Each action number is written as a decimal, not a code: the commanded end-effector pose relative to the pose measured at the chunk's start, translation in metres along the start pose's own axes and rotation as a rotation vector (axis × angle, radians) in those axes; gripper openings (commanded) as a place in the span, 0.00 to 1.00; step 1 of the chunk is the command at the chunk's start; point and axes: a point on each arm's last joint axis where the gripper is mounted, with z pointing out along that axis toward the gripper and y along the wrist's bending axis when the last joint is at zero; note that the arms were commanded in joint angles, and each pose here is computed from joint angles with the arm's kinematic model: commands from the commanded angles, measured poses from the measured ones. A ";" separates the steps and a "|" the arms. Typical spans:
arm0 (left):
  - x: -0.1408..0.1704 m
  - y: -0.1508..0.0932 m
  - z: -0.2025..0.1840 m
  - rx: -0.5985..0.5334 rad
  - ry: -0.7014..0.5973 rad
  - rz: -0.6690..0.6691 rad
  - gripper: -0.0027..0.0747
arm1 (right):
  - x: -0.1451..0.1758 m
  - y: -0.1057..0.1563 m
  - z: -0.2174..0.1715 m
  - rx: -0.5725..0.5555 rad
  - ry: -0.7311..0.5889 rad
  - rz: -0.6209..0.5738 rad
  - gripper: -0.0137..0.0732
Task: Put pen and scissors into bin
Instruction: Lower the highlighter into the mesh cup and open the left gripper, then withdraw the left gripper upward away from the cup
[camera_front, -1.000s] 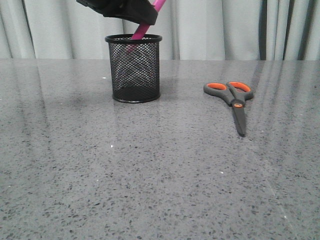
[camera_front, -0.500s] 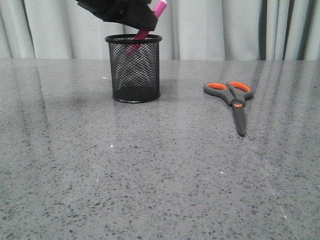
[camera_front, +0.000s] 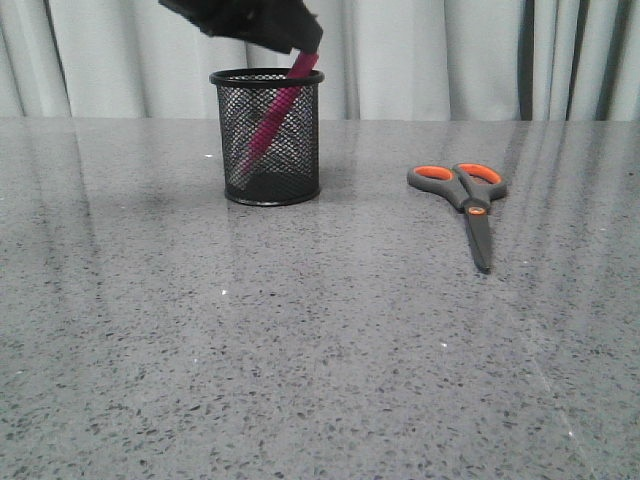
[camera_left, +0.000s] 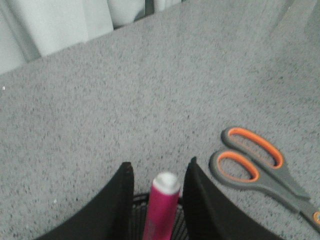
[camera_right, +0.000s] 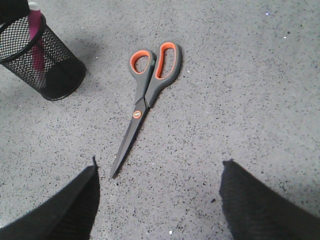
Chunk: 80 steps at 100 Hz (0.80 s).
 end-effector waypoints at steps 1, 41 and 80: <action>-0.044 -0.014 -0.036 -0.012 -0.146 0.028 0.33 | -0.014 0.004 -0.005 -0.008 -0.079 0.002 0.69; -0.080 -0.011 -0.140 -0.047 -0.272 0.121 0.01 | -0.013 0.004 -0.005 -0.009 -0.078 0.002 0.69; -0.072 -0.026 -0.221 -0.188 -0.339 0.093 0.01 | -0.016 0.003 -0.005 0.002 -0.112 0.003 0.69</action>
